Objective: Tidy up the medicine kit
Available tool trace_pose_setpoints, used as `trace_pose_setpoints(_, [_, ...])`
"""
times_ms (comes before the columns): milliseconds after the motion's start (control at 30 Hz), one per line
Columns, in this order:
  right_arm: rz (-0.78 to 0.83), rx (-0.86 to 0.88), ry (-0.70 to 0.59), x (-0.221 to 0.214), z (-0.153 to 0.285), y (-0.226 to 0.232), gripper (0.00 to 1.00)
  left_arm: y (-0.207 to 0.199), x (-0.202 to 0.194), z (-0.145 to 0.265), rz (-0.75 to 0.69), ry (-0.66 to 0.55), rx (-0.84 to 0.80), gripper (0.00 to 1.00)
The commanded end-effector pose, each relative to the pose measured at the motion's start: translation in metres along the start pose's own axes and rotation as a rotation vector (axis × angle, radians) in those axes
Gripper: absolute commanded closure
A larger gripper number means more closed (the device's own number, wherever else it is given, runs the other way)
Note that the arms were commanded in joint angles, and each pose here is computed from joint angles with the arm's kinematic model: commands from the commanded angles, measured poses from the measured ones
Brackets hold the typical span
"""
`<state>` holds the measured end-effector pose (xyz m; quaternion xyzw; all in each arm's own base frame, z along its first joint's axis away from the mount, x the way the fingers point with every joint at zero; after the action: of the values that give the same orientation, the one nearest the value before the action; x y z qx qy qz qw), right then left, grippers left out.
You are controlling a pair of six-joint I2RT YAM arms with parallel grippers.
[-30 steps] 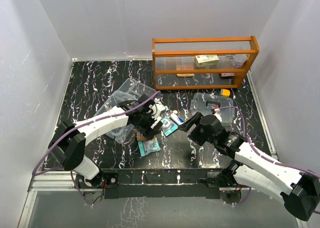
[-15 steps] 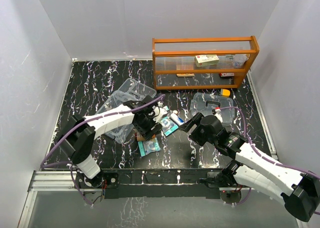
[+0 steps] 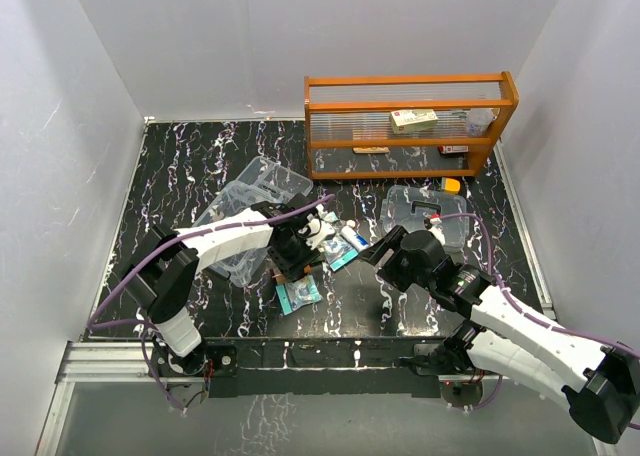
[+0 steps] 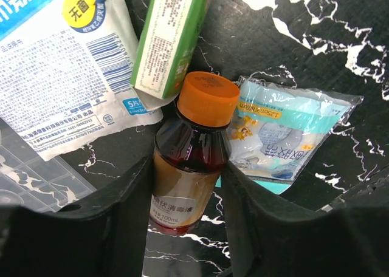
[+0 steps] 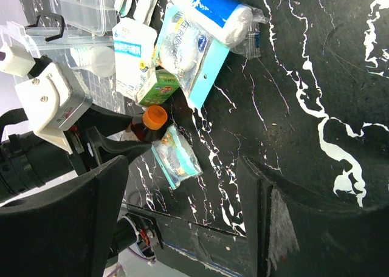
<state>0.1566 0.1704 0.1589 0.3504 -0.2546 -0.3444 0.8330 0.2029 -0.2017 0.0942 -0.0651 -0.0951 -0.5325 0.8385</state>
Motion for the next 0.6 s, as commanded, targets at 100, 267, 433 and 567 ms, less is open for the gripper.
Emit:
trace_pose_setpoints(100, [-0.019,0.072,-0.033,0.006,0.004,0.011,0.31,-0.002,0.013,0.024,-0.024,-0.045,-0.015,0.70])
trace_pose_setpoints(267, [0.054,0.140,-0.017,0.006,0.006,0.027,0.31,-0.013,0.021,0.056,-0.016,-0.184,-0.049,0.70])
trace_pose_setpoints(433, [0.202,0.330,0.025,0.002,0.017,0.056,0.30,-0.023,0.039,0.083,0.069,-0.409,-0.065,0.70])
trace_pose_setpoints(567, [0.351,0.530,0.041,-0.002,0.033,0.076,0.29,-0.029,0.066,0.110,0.264,-0.671,-0.093,0.70])
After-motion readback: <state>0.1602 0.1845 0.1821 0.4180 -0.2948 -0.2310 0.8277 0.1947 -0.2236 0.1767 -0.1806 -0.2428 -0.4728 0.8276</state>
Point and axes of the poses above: each gripper's point midway between its finger pads, its own z axis back along the fingers, its own y axis along the line the jaws close on, x = y × z, the point moved 6 cm from there along z, back along the fingers, and after that the axes turned 9 degrees about -z, right-handed, at the moved point
